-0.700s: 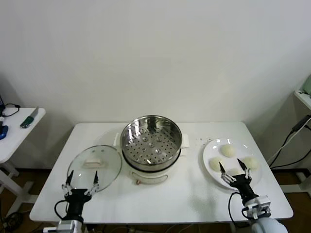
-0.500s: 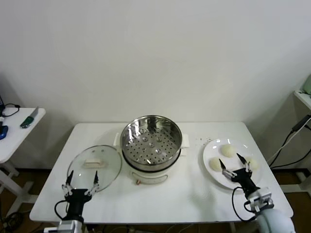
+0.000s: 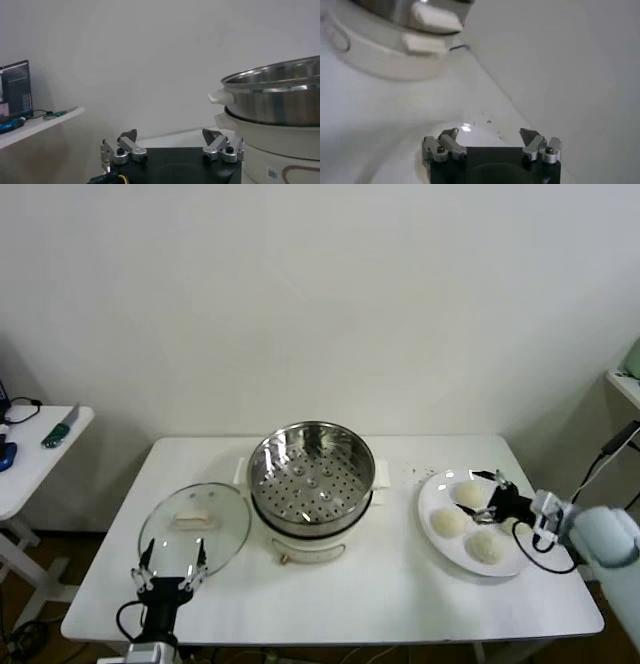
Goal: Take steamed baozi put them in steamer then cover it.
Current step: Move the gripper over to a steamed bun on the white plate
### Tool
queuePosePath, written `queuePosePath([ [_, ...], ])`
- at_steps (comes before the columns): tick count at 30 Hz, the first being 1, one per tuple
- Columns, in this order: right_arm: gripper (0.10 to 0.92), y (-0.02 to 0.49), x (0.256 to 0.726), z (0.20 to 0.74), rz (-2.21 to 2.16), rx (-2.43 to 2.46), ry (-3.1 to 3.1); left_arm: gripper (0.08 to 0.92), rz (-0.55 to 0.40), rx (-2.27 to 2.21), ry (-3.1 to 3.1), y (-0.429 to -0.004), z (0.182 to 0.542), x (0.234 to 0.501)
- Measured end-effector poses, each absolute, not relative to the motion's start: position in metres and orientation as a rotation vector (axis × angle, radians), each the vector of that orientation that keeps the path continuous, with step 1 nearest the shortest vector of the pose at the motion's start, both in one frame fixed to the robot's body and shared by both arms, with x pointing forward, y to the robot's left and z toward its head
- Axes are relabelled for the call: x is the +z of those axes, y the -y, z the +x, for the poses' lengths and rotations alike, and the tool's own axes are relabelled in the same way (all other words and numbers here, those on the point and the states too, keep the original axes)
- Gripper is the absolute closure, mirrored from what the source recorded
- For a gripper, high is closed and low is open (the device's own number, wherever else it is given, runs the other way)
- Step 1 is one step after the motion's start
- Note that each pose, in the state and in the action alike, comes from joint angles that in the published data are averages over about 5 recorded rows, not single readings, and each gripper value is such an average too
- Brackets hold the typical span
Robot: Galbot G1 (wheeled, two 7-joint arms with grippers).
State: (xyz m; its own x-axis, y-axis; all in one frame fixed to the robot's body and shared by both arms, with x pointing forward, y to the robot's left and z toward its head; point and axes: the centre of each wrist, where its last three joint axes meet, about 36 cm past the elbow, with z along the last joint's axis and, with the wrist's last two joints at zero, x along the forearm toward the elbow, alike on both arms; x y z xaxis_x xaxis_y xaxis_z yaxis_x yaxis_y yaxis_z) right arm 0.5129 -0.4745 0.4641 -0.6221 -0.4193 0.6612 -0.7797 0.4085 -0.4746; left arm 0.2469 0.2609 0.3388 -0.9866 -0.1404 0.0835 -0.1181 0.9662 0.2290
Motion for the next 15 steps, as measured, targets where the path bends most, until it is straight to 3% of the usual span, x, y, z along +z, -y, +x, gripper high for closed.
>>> queuePosePath([
  [8, 0.200, 0.482, 0.510, 0.578, 1.149, 1.292, 1.836, 0.177, 0.207, -0.347, 3.003, -0.263, 0.249, 0.334],
  [15, 0.200, 0.473, 0.518, 0.627, 1.192, 1.360, 1.564, 0.177, 0.216, -0.355, 2.999, -0.266, 0.253, 0.334],
])
